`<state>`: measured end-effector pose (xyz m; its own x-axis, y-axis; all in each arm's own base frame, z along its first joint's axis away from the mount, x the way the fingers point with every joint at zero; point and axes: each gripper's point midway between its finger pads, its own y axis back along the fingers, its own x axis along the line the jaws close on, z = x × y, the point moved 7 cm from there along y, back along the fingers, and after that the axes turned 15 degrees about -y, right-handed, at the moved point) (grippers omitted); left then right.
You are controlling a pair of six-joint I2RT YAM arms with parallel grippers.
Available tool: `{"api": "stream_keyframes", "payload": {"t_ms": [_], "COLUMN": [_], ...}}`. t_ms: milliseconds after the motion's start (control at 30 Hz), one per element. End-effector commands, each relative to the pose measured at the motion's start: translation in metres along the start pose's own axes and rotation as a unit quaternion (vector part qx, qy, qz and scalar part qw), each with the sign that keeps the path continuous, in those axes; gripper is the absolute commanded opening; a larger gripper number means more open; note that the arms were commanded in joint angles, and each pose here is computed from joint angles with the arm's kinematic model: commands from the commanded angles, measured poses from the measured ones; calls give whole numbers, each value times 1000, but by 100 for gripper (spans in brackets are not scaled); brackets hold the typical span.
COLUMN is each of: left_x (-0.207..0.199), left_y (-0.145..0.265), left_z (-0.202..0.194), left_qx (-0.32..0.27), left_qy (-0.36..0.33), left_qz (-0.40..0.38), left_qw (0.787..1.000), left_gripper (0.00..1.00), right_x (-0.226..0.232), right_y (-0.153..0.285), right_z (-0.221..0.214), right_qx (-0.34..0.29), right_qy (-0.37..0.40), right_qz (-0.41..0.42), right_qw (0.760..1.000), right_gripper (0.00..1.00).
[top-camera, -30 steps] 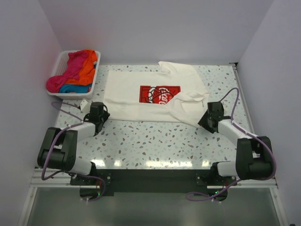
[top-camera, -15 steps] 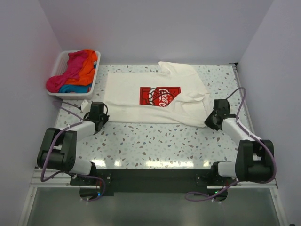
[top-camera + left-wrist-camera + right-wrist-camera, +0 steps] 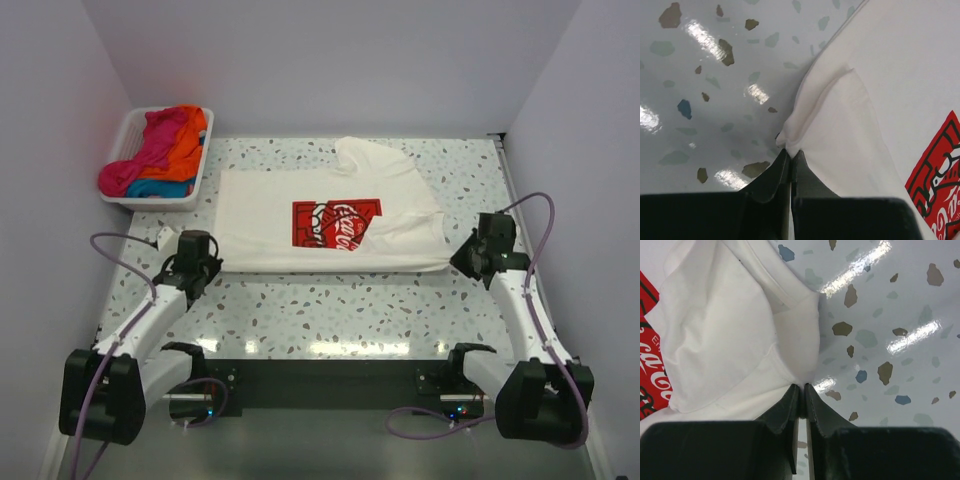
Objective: Fold and stack the t-shirts
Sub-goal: Fold the tshirt
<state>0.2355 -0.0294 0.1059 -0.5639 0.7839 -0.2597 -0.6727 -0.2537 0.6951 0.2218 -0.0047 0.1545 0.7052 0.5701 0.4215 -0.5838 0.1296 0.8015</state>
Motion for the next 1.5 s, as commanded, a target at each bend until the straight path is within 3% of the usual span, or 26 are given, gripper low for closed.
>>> {"api": "stream_keyframes", "payload": {"t_ms": [0, 133, 200, 233, 267, 367, 500, 567, 733, 800, 933, 1233, 1467], "left_x": [29, 46, 49, 51, 51, 46, 33, 24, 5, -1, -6, -9, -21], "left_y": [9, 16, 19, 20, 22, 26, 37, 45, 51, 50, 48, 37, 33], "left_z": [-15, -34, -39, -44, -43, -40, -18, 0, 25, 29, 33, 27, 35], "left_qx": [4, 18, 18, 28, 25, 17, -19, -43, -68, -68, -72, -59, -62], "left_qy": [-1, -1, 6, 4, 7, 9, -9, -15, -37, -46, -53, -59, -62], "left_qz": [48, 49, 40, 36, 28, 2, -32, -42, -67, -75, -84, -87, -101], "left_qw": [999, 999, 999, 999, 999, 1000, 999, 998, 995, 994, 992, 993, 991], "left_gripper": [0, 0, 6, 17, 39, 65, 68, 68, 67, 67, 66, 67, 70], "right_x": [-23, -34, -32, -33, -33, -24, 3, 23, 73, 94, 120, 169, 170], "right_y": [8, 16, 25, 27, 30, 34, 31, 29, -1, -12, -54, -108, -133], "right_z": [-9, -23, -24, -22, -19, -10, -3, 1, -23, -24, -30, -37, -50], "right_qx": [8, 22, 23, 16, 10, -8, -3, -12, -4, -5, 10, 39, 61], "right_qy": [3, -11, -27, -27, -22, 1, 27, 53, 146, 151, 165, 183, 203], "right_qz": [-36, -25, -23, -27, -30, -4, 77, 93, 63, 71, 41, 49, 34], "right_qw": [999, 999, 999, 999, 999, 1000, 997, 994, 987, 986, 985, 981, 977], "right_gripper": [11, 11, 25, 51, 62, 73, 74, 69, 48, 37, 26, 30, 38]}}
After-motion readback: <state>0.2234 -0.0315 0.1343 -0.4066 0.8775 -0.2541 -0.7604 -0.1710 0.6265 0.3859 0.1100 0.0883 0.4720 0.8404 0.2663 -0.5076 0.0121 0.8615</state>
